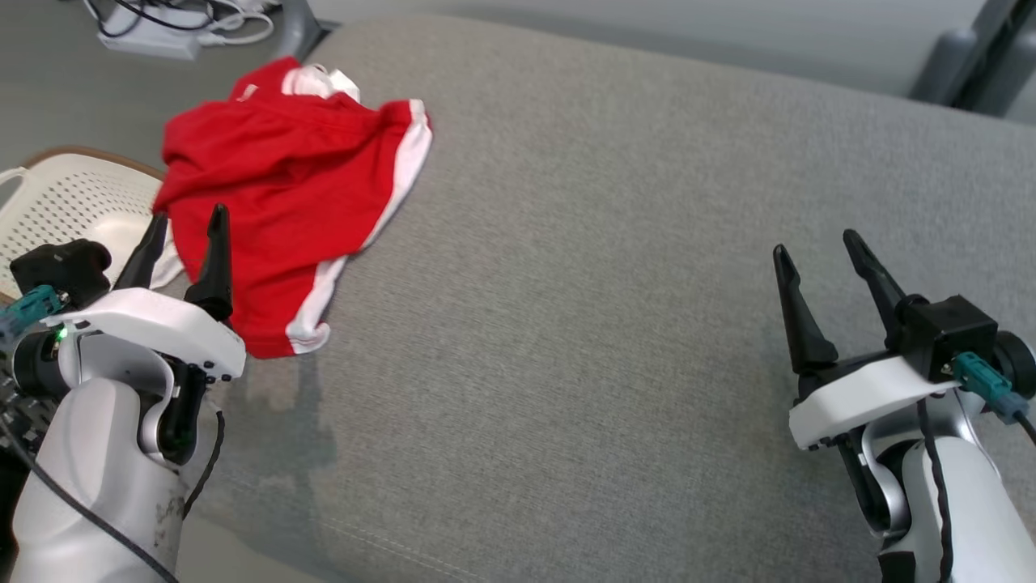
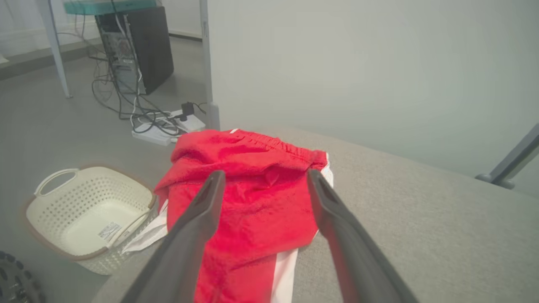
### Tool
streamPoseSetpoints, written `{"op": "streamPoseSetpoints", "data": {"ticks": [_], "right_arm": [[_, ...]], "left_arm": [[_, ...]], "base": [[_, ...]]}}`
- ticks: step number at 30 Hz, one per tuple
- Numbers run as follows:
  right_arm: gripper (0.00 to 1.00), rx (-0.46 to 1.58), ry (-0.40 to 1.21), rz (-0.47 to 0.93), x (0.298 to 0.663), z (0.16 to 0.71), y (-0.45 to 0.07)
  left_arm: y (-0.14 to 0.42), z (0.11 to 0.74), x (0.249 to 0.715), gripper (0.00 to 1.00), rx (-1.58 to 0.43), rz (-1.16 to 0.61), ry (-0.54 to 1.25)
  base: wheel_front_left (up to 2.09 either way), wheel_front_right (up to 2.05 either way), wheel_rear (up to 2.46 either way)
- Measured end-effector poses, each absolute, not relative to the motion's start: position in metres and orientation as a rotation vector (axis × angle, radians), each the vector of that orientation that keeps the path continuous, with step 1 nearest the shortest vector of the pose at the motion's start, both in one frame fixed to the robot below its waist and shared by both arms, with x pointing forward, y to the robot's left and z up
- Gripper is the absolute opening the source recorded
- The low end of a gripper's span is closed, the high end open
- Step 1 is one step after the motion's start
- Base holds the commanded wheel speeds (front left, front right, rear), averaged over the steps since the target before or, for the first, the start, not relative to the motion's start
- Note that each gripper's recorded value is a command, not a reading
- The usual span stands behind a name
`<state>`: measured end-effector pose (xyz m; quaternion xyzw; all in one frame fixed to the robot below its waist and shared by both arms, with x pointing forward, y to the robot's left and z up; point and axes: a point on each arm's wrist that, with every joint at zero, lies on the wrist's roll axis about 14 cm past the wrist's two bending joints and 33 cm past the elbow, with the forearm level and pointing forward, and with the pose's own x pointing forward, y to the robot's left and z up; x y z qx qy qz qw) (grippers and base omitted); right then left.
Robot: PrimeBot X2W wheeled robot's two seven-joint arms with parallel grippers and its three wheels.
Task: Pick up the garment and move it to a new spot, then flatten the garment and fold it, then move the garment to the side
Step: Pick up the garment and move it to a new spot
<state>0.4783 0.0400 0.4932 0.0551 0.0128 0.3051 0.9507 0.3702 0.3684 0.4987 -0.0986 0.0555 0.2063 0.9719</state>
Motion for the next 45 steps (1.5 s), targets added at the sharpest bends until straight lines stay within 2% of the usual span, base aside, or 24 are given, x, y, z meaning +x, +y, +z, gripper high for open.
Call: {"op": "streamPoseSetpoints", "data": {"ticks": [7,15,17,18,19,20,28,36,45], "right_arm": [[1.0,0.115,0.086,0.573,0.499,0.462,0.024],[1.0,0.115,0.132,0.53,0.511,0.435,0.008],[1.0,0.114,0.135,0.525,0.513,0.433,0.006],[1.0,0.114,0.133,0.523,0.513,0.433,0.006],[1.0,0.113,0.132,0.52,0.514,0.434,0.004],[1.0,0.112,0.13,0.517,0.514,0.434,0.003],[1.0,0.11,0.086,0.497,0.512,0.453,-0.004],[1.0,0.133,0.021,0.462,0.49,0.487,-0.021],[1.0,0.124,-0.059,0.423,0.464,0.525,-0.042]], "left_arm": [[0.36,0.418,0.398,1.0,-0.251,0.387,0.403],[0.333,0.34,0.392,1.0,-0.315,0.361,0.729],[0.329,0.334,0.394,1.0,-0.331,0.355,0.755],[0.33,0.333,0.394,0.91,-0.337,0.356,0.766],[0.33,0.333,0.394,0.42,-0.338,0.354,0.769],[0.333,0.335,0.395,0.0,-0.328,0.361,0.749],[0.362,0.37,0.399,0.0,-0.247,0.401,0.562],[0.391,0.458,0.411,0.0,-0.167,0.437,0.215],[0.376,0.537,0.404,0.0,-0.108,0.397,-0.048]], "base": [[0.0,0.0,0.0],[0.0,0.0,0.0],[0.0,0.0,0.0],[0.0,0.0,0.0],[0.0,0.0,0.0],[0.0,0.0,0.0],[0.0,0.0,0.0],[0.0,0.0,0.0],[0.0,0.0,0.0]]}}
